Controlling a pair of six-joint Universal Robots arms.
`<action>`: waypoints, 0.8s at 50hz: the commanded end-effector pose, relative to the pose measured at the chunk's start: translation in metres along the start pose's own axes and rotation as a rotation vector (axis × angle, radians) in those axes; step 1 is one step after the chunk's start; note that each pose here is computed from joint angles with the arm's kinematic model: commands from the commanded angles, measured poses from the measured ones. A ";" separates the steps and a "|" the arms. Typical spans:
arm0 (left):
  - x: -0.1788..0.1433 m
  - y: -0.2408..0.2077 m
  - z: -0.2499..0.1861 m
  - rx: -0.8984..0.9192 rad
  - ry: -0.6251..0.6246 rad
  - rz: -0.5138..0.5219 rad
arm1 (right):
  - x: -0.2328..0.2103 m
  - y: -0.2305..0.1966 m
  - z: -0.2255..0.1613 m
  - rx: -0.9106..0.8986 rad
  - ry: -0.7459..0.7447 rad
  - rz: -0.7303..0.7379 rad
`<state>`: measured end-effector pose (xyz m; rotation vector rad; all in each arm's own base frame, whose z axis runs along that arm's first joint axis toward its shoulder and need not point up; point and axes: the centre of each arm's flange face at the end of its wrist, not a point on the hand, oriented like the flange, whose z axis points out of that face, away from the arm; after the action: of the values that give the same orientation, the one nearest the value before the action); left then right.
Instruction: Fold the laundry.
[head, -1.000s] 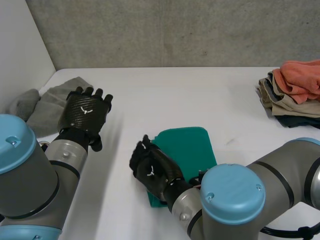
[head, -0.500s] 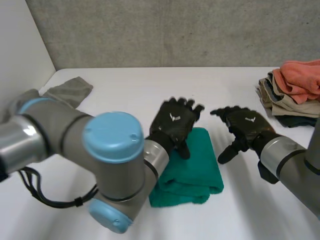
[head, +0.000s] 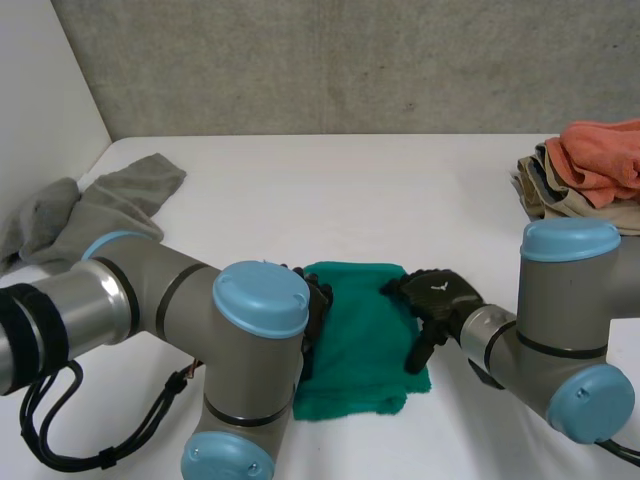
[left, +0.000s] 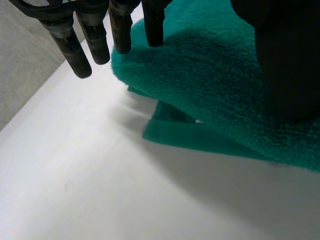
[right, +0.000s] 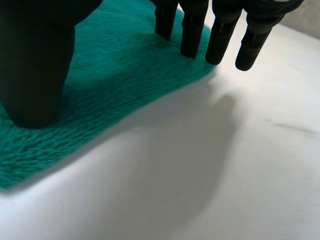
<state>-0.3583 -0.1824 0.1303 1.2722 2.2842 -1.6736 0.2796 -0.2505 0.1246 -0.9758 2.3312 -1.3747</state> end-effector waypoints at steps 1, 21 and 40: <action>-0.023 -0.038 -0.021 0.111 -0.050 -0.039 | 0.013 -0.023 -0.010 0.062 0.128 -0.075; -0.063 -0.075 -0.054 0.327 0.098 -0.192 | -0.071 0.006 -0.080 0.265 -0.031 -0.190; -0.057 -0.067 -0.048 0.323 0.127 -0.245 | -0.081 0.037 -0.039 0.290 0.005 -0.259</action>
<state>-0.3416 -0.1812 0.2309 1.2279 2.4144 -2.1569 0.2990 -0.1505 0.1084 -1.1757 2.0067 -1.6979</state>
